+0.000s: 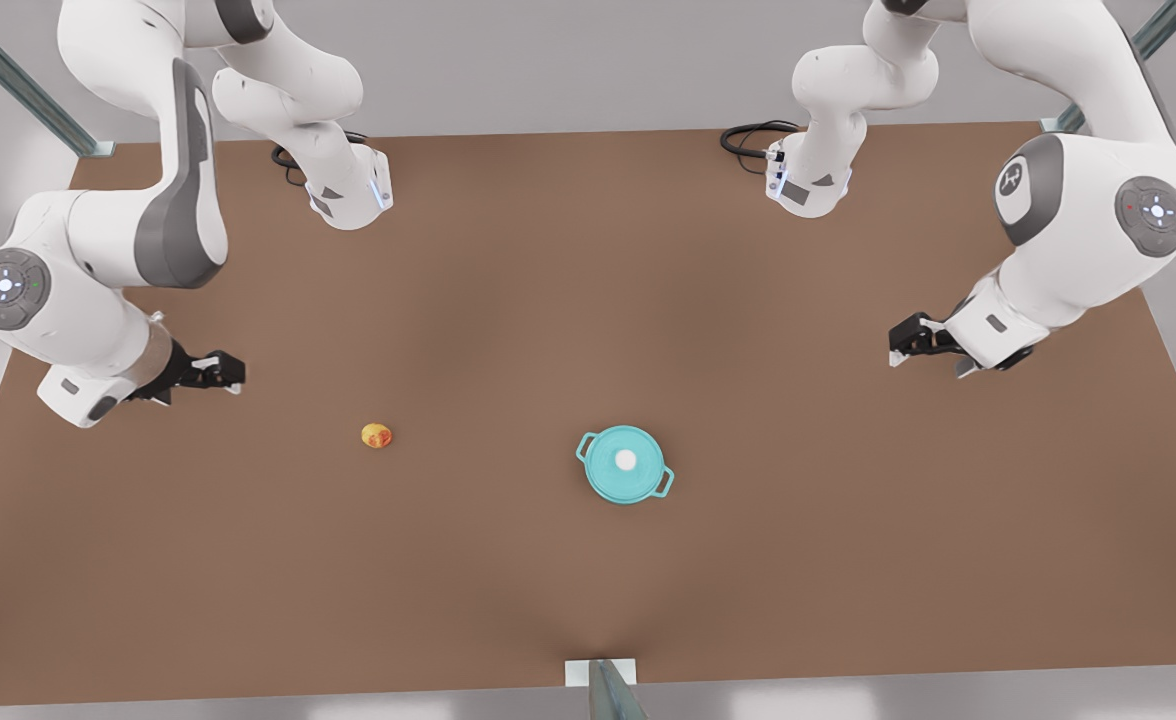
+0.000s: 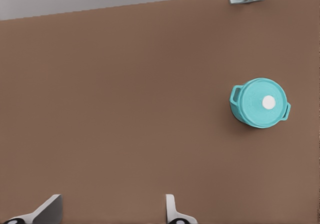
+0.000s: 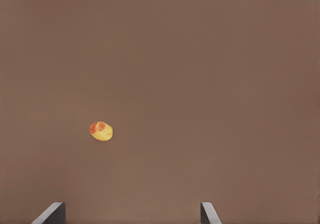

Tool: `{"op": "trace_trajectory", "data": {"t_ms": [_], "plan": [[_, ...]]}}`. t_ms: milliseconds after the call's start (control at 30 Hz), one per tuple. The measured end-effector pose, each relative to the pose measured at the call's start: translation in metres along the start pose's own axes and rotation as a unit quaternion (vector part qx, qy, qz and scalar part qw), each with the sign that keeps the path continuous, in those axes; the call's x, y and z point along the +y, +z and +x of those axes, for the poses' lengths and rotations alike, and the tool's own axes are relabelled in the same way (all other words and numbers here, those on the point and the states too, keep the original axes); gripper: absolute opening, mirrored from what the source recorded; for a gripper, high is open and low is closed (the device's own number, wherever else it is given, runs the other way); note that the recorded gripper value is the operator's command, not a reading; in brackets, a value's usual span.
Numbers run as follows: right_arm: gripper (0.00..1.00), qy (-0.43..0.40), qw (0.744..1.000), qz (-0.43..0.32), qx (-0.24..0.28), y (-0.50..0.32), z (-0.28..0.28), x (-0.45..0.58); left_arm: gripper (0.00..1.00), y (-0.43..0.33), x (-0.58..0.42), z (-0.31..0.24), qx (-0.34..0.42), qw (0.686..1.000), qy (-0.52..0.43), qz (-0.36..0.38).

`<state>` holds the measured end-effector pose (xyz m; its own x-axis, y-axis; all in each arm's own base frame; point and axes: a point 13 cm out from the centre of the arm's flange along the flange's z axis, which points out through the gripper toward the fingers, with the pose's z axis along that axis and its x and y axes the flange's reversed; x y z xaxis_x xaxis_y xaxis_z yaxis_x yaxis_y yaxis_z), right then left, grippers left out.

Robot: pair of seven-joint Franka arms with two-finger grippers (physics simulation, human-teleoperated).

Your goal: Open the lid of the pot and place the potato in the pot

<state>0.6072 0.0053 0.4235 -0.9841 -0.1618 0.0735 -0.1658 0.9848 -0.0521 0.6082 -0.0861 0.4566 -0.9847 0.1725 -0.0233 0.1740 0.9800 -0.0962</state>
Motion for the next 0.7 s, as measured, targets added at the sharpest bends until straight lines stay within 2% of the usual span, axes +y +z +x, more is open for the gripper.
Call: {"op": "trace_trajectory", "data": {"t_ms": [100, 167, 267, 367, 500, 700], "plan": [[1.0, -0.001, 1.0, -0.001, 0.001, 0.004, -0.002, -0.004, 1.0, 0.009, -0.043, -0.002, 0.006, 1.0, 0.025, 0.008], [1.0, 0.008, 1.0, -0.002, 0.007, 0.014, -0.005, -0.002, 1.0, 0.041, -0.149, 0.0, 0.025, 0.995, 0.1, 0.002], [1.0, 0.021, 1.0, -0.002, 0.02, 0.031, -0.015, 0.037, 1.0, 0.119, -0.325, 0.03, 0.052, 0.979, 0.197, -0.023], [1.0, 0.062, 0.997, -0.026, 0.043, 0.073, -0.025, 0.078, 1.0, 0.185, -0.375, 0.008, 0.037, 0.985, 0.166, -0.033], [1.0, 0.127, 0.989, -0.028, 0.071, 0.135, -0.03, 0.114, 1.0, 0.271, -0.374, -0.016, 0.029, 0.994, 0.093, -0.046], [1.0, 0.276, 0.96, -0.026, 0.04, 0.199, -0.039, 0.125, 1.0, 0.338, -0.36, -0.042, -0.01, 0.998, 0.024, -0.065]]}}
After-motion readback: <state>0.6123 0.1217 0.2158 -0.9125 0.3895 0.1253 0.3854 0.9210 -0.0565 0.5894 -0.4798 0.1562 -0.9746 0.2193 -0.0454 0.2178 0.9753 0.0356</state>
